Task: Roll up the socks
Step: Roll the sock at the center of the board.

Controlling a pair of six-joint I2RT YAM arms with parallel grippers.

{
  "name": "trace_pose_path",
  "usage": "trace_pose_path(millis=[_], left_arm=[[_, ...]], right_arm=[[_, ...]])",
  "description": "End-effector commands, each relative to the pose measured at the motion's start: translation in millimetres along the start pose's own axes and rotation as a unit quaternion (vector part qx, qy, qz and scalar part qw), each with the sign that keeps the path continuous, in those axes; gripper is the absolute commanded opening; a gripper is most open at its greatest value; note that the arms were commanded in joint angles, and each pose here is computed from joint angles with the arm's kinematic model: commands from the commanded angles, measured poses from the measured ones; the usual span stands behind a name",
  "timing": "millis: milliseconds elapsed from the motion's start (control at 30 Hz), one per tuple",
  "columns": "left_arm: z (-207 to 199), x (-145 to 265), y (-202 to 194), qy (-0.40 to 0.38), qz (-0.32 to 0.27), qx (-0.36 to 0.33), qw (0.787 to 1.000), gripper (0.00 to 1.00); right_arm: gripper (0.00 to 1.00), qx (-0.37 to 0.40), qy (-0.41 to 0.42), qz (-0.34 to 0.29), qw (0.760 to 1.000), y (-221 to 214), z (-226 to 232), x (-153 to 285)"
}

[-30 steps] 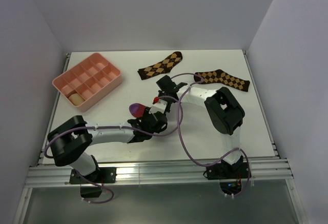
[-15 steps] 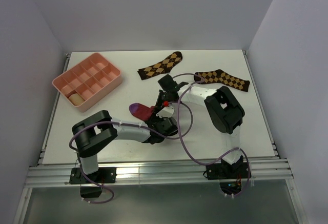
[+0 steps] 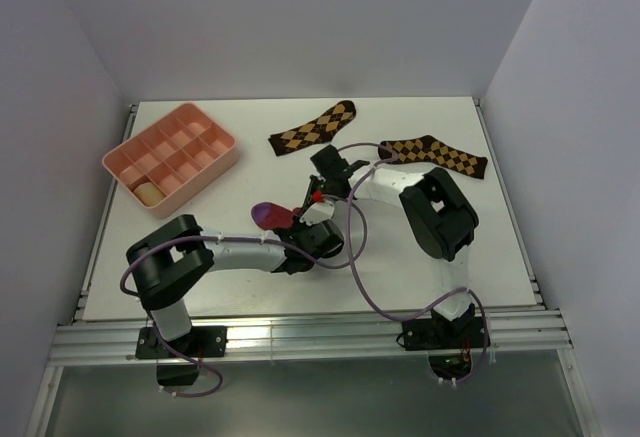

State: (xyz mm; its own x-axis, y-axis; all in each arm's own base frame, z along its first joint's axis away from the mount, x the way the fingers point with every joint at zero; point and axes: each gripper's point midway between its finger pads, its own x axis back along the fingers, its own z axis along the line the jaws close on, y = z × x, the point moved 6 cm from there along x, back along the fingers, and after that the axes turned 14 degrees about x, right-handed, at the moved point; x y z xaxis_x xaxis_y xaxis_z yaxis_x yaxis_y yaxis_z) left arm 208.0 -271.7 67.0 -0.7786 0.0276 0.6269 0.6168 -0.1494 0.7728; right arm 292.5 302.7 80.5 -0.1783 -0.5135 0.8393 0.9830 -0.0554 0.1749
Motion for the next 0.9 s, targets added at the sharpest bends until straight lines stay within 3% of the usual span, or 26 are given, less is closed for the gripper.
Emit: trace_pose_path(millis=[0, 100, 300, 467, 700, 867], left_arm=[[-1.9, 11.4, -3.3, -0.085, 0.096, 0.042, 0.991, 0.01], [2.5, 12.8, 4.5, -0.129, 0.143, 0.082, 0.978, 0.01], [21.0, 12.4, 13.5, -0.212, 0.216, 0.186, 0.935, 0.01], [32.9, 0.9, 14.6, -0.260, 0.275, 0.244, 0.893, 0.01], [46.2, -14.4, 10.7, -0.318, 0.351, 0.323, 0.820, 0.01], [57.4, -26.5, 15.5, -0.328, 0.370, 0.359, 0.791, 0.01]], right_arm=[[0.18, 0.021, 0.018, -0.021, 0.999, 1.7, 1.2, 15.3], [0.36, 0.019, 0.034, -0.060, 0.997, 9.3, 4.6, 29.6], [0.56, 0.003, 0.032, -0.105, 0.994, 16.6, 3.2, 49.5], [0.58, -0.005, 0.034, -0.158, 0.987, 20.8, 2.7, 62.3], [0.58, -0.005, 0.037, -0.171, 0.985, 13.1, 2.5, 51.1], [0.59, -0.005, 0.046, -0.165, 0.985, 9.3, 4.5, 35.8]])
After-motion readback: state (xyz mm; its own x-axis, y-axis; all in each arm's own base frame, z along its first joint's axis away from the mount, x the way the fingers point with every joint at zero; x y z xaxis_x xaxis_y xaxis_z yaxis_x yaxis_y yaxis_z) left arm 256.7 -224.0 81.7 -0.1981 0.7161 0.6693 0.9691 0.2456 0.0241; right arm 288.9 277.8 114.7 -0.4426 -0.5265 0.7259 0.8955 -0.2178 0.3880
